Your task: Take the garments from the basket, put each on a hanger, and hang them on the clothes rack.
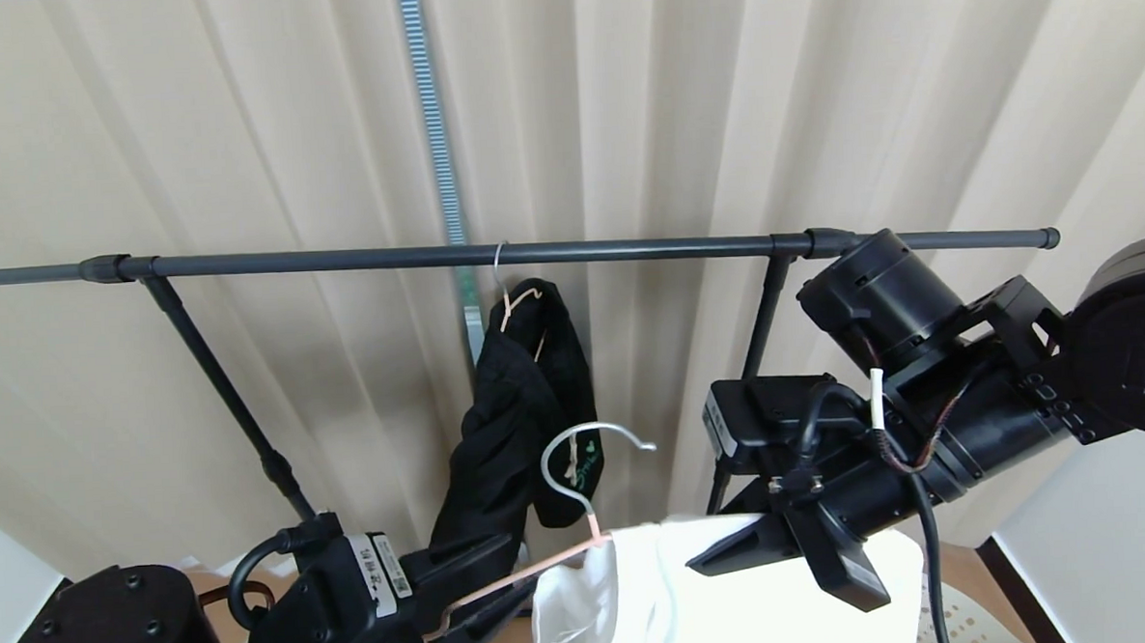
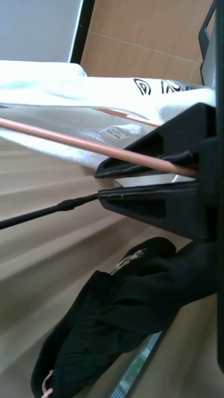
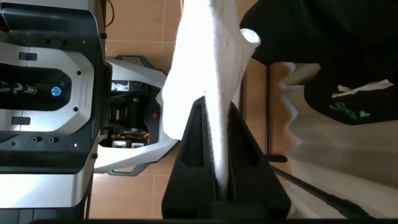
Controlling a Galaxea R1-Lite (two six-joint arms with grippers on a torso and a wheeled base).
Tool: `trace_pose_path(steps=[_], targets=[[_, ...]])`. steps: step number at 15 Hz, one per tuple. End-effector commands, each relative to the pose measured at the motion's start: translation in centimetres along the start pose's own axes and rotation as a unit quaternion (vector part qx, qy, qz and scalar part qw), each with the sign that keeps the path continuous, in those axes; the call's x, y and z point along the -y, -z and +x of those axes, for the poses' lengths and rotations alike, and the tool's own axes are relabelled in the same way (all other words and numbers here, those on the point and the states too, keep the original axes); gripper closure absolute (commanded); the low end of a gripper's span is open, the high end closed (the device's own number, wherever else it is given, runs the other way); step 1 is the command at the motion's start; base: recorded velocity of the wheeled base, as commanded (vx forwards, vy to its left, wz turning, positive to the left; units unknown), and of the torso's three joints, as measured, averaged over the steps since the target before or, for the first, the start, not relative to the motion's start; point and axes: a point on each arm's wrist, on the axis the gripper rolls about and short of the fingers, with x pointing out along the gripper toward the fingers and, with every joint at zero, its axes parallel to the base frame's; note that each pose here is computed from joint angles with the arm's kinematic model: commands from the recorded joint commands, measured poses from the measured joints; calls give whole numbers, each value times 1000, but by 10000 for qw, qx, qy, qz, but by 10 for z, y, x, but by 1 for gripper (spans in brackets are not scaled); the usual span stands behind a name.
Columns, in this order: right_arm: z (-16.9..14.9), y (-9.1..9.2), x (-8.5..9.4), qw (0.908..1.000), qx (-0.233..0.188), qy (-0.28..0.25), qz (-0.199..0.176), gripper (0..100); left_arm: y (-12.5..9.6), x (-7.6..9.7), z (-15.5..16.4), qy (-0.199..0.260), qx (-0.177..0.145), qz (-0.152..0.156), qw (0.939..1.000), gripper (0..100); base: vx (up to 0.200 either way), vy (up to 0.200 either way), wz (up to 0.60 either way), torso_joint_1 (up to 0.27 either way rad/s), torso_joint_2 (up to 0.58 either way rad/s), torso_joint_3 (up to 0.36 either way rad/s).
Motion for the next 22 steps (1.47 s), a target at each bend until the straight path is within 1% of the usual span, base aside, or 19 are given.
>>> trace_pose_path(steps=[1, 3, 5, 6, 7, 8, 9, 10, 11, 13, 14, 15, 16, 17, 18, 20, 21, 22], targets=[[-6, -3, -3, 9999, 77, 51, -52, 100, -2, -1, -2, -21, 50, -11, 10000, 0, 0, 0, 0, 0, 0, 0], [-14, 0, -9, 9999, 114, 113, -33, 100, -10, -3, -10, -119, 239, 13, 9996, 0, 0, 0, 0, 0, 0, 0], [-17, 8, -17, 9999, 108, 124, 18, 100, -22, -7, -21, -280, 566, -53, 9980, 0, 0, 0, 0, 0, 0, 0], [-18, 12, -18, 9996, 159, 215, 50, 100, -27, -9, -25, -360, 722, -70, 9967, 0, 0, 0, 0, 0, 0, 0], [-22, 18, -19, 9990, 256, 366, 72, 100, -33, -11, -27, -461, 855, -24, 9953, 0, 0, 0, 0, 0, 0, 0], [-28, 22, -22, 9972, 422, 611, 46, 100, -36, -13, -29, -607, 911, -16, 9940, 0, 0, 0, 0, 0, 0, 0], [-32, 28, -23, 9951, 553, 819, 25, 100, -35, -13, -29, -821, 830, -43, 9932, 0, 0, 0, 0, 0, 0, 0], [-34, 33, -26, 9928, 647, 1007, -5, 100, -34, -14, -30, -1079, 744, -96, 9913, 0, 0, 0, 0, 0, 0, 0], [-36, 35, -25, 9894, 709, 1266, -61, 100, -32, -14, -29, -1214, 581, -262, 9906, 0, 0, 0, 0, 0, 0, 0], [-41, 34, -26, 9823, 655, 1751, -146, 100, -26, -13, -27, -1157, 246, -642, 9909, 0, 0, 0, 0, 0, 0, 0], [-46, 33, -28, 9771, 598, 2038, -146, 100, -19, -11, -24, -1042, -132, -991, 9895, 0, 0, 0, 0, 0, 0, 0], [-47, 33, -28, 9768, 598, 2049, -148, 100, -19, -11, -24, -1036, -159, -1017, 9893, 0, 0, 0, 0, 0, 0, 0], [-50, 32, -30, 9732, 598, 2215, -155, 100, -11, -5, -20, -831, -612, -1555, 9824, 0, 0, 0, 0, 0, 0, 0], [-52, 31, -29, 9698, 612, 2357, -146, 100, -10, -1, -15, -710, -817, -1817, 9774, 0, 0, 0, 0, 0, 0, 0], [-51, 32, -29, 9682, 606, 2425, -129, 100, -10, 0, -12, -670, -933, -1934, 9744, 0, 0, 0, 0, 0, 0, 0], [-50, 33, -26, 9589, 603, 2768, -149, 100, -11, 3, 6, -475, -1437, -2275, 9619, 0, 0, 0, 0, 0, 0, 0], [-50, 33, -27, 9561, 619, 2859, -167, 100, -10, 4, 14, -435, -1629, -2434, 9552, 0, 0, 0, 0, 0, 0, 0], [-50, 34, -27, 9551, 640, 2887, -182, 100, -10, 4, 20, -441, -1727, -2567, 9499, 0, 0, 0, 0, 0, 0, 0]])
